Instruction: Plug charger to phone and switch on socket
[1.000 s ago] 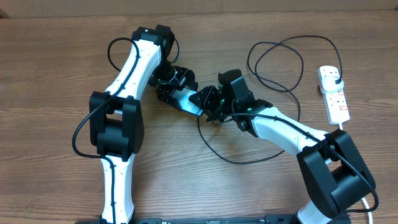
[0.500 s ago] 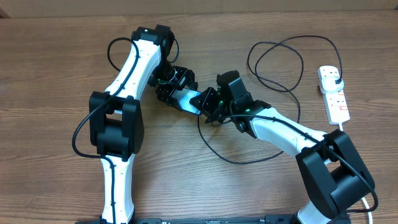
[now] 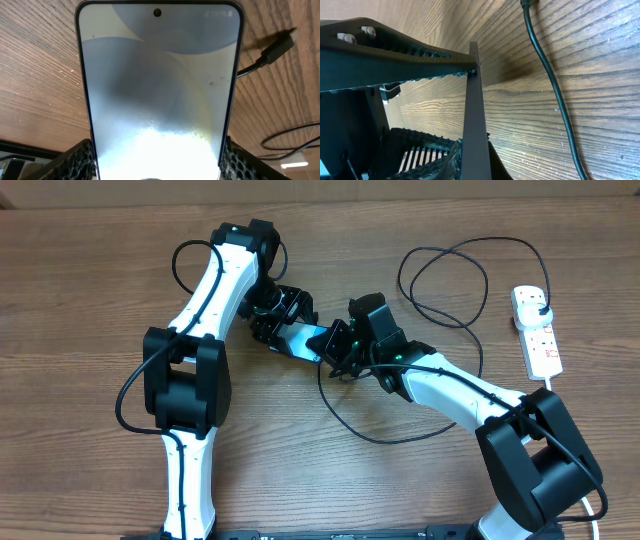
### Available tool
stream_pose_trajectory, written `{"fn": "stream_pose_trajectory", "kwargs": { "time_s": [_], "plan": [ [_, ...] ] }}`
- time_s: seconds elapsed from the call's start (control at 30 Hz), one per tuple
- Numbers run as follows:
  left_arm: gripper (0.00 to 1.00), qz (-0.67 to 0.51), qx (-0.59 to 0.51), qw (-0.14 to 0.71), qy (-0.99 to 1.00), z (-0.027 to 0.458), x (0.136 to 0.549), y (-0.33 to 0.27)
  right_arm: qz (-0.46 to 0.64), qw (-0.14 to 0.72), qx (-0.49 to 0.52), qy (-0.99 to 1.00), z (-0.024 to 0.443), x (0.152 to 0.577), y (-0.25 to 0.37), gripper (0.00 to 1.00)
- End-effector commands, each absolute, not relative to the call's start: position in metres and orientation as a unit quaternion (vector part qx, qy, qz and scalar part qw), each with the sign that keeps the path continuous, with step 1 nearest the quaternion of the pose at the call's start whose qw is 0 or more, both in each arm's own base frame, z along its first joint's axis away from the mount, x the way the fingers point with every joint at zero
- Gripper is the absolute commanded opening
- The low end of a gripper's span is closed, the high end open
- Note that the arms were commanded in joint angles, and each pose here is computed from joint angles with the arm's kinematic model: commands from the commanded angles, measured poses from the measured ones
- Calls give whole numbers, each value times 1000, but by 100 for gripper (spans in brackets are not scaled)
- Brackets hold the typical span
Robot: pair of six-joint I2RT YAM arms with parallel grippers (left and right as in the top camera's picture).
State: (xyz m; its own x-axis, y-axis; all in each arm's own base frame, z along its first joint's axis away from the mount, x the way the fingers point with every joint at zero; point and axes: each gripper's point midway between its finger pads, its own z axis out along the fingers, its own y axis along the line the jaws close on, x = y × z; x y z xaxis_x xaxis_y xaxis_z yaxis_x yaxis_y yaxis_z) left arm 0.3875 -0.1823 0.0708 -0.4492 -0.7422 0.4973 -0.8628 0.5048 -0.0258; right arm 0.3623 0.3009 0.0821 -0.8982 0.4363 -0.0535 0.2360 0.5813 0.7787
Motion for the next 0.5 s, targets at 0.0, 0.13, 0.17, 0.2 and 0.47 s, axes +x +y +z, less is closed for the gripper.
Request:
{"fn": "stream_pose_trajectory", "kwargs": {
  "time_s": [0.0,0.13,0.17,0.2,0.47],
  "plan": [
    [45,155,479,226,-834,78,390,-192,438,140,169,872,99,371,311,4],
    [100,156,480,226,-833,78,390,-191,453,141,163,865,105,374,311,4],
    [100,156,478,225,-834,78,390,-191,454,142,164,864,107,376,309,4],
    [100,157,477,225,-835,78,390,-190,456,144,165,863,109,378,307,4],
    [100,195,414,213,-863,81,397,-185,468,176,154,852,141,387,284,4]
  ]
}}
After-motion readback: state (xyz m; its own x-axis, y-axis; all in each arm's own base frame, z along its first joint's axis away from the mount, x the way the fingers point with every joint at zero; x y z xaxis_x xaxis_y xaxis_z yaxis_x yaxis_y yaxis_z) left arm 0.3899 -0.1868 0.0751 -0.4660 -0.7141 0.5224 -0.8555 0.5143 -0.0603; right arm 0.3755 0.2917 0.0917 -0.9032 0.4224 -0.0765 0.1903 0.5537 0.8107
